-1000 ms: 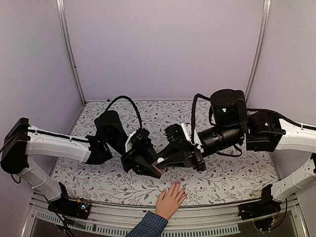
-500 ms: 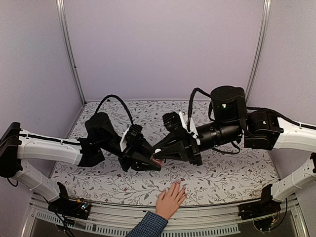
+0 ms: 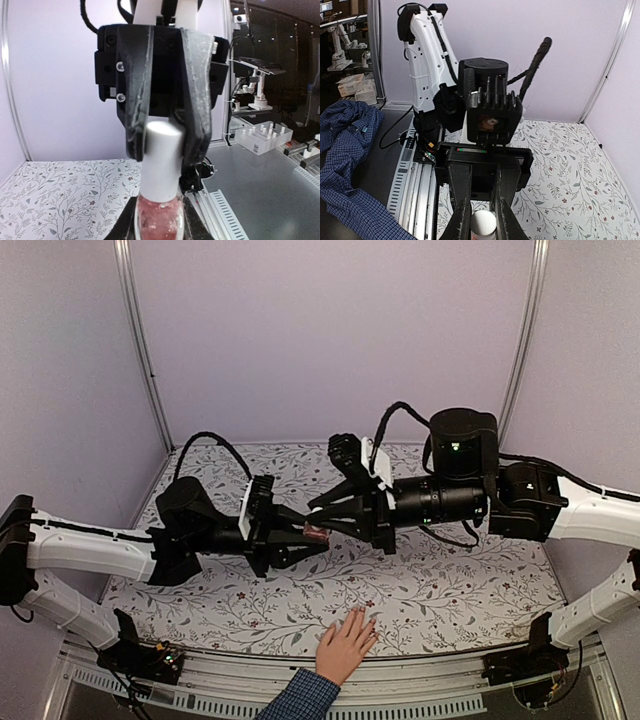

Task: Paint the nails
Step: Screw the nail polish bottle.

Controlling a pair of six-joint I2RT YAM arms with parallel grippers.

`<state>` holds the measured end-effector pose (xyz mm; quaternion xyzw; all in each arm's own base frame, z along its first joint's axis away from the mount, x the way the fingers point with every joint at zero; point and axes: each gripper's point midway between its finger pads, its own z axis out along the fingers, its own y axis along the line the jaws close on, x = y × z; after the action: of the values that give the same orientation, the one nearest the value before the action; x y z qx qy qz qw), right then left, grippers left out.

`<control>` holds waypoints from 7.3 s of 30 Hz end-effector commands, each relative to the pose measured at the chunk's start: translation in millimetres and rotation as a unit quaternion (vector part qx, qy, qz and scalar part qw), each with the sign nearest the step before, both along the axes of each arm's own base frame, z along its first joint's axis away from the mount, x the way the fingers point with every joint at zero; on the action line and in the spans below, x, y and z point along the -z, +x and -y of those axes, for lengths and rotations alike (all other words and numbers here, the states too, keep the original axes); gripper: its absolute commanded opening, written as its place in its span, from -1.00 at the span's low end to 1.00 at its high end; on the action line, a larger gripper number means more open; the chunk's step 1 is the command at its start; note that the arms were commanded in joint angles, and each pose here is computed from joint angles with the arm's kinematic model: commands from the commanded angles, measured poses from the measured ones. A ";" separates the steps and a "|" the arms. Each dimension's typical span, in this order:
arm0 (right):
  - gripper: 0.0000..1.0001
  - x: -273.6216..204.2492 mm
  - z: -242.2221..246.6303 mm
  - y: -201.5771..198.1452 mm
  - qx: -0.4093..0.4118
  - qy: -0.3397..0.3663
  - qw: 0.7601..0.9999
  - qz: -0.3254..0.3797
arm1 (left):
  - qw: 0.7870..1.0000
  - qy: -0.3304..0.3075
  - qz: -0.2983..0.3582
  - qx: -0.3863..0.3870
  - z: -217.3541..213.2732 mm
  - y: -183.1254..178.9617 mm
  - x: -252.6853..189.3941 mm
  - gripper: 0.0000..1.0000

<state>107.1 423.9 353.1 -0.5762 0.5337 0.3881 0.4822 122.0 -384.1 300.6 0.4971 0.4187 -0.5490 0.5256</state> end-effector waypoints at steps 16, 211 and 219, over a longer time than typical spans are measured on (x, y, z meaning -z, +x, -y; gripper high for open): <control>-1.00 68.7 0.7 72.2 0.219 -0.055 0.968 -0.108 | 0.956 -0.112 0.010 -0.271 -26.9 89.7 -44.5 -1.00; 0.07 -9.1 36.6 -59.2 -0.170 0.032 0.985 0.017 | 0.957 0.023 0.020 0.287 6.6 -68.7 -6.2 -1.00; -0.07 -0.4 25.7 -66.4 -0.191 0.015 0.981 0.020 | 0.948 0.029 0.010 0.316 8.1 -73.1 -4.6 -1.00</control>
<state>49.4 395.8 346.0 -0.6561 0.4200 0.4636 0.4222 57.6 -393.6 297.5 0.6156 0.2781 -0.6599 0.3290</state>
